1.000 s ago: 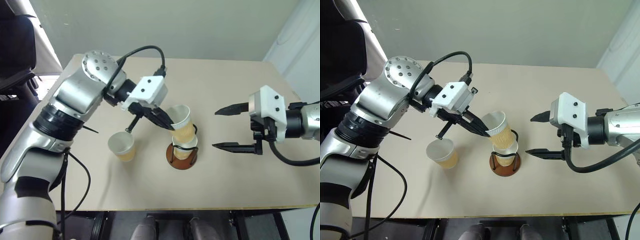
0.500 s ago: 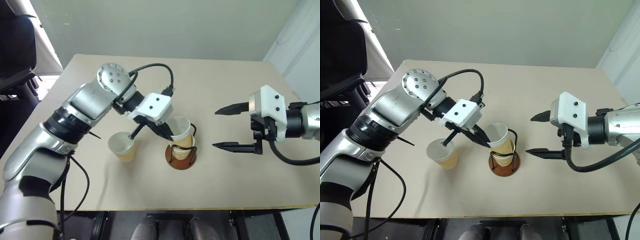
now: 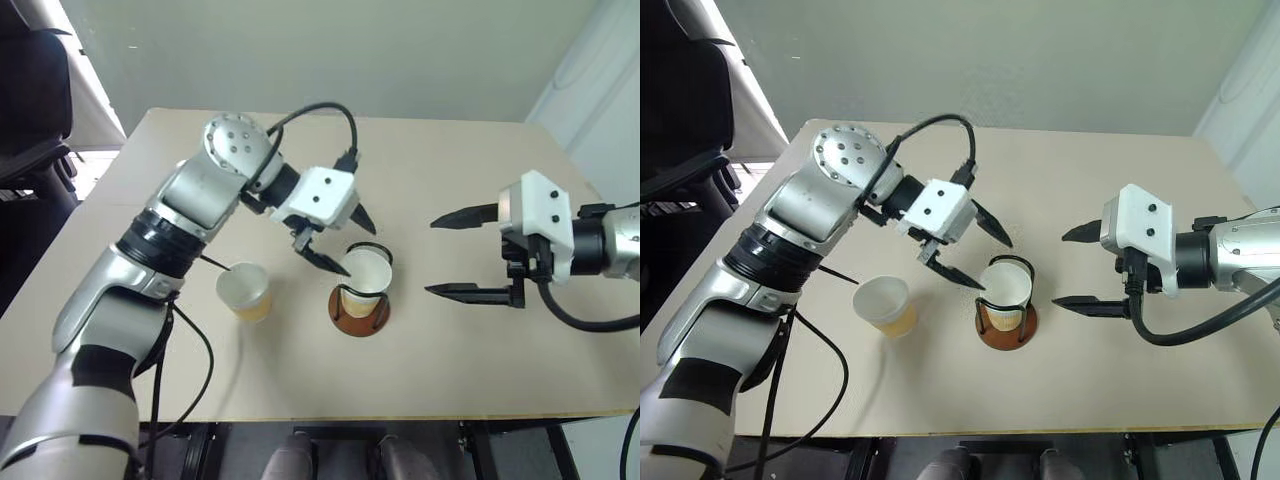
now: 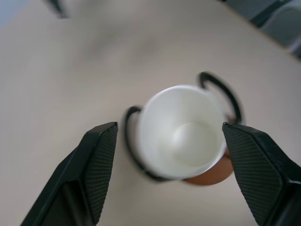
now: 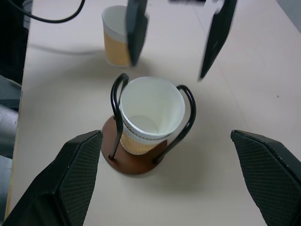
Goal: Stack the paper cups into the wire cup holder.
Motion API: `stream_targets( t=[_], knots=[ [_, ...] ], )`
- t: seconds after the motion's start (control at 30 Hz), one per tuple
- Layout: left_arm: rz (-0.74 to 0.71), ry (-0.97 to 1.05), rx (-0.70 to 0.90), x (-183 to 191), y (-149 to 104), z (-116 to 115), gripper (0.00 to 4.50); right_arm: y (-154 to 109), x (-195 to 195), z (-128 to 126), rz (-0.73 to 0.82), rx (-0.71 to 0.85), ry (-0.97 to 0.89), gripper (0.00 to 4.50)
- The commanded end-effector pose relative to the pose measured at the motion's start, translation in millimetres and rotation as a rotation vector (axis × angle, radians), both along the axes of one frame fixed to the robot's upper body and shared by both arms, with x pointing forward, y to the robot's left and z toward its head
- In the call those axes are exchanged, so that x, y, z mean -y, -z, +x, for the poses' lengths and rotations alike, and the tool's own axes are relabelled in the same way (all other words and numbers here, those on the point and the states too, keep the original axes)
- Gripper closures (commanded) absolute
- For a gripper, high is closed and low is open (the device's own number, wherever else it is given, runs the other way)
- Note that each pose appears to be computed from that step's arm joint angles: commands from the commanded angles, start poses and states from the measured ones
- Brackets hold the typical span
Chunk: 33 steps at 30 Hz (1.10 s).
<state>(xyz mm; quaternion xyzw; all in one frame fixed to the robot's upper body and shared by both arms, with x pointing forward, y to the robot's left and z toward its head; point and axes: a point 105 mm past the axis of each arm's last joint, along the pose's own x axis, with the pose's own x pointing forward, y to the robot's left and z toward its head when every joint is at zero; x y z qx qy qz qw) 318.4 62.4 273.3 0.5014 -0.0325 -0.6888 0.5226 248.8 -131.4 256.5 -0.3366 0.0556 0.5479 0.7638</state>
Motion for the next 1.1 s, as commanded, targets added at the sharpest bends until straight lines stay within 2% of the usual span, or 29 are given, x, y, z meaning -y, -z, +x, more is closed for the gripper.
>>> stream_targets(
  t=[0.03, 0.27, 0.47, 0.6, 0.83, 1.1],
  knots=[
    [-0.007, -0.058, 0.131, -25.0, -25.5, -2.9, 0.64, -8.1, -1.7, -3.3, 0.008, 0.049, -0.013, 0.0],
    [0.103, -0.211, 0.194, -64.4, -15.1, 1.5, 0.64, -10.1, -1.5, -2.9, 0.004, 0.039, -0.036, 0.0],
    [0.122, -0.238, 0.137, -79.0, -11.6, -15.4, 0.64, -12.8, -0.8, -3.0, -0.004, 0.023, -0.056, 0.0],
    [0.146, -0.252, 0.044, -88.4, -4.4, -38.9, 0.64, -11.9, 5.2, -5.9, -0.027, -0.012, -0.052, 0.0],
    [0.244, -0.313, 0.021, -106.5, 16.5, -49.4, 0.64, -14.6, 8.9, -8.1, -0.046, -0.045, -0.069, 0.0],
    [0.294, -0.389, -0.034, -118.3, 37.2, -57.9, 0.64, -25.3, -6.3, -25.1, 0.008, -0.075, -0.24, 0.0]
  ],
)
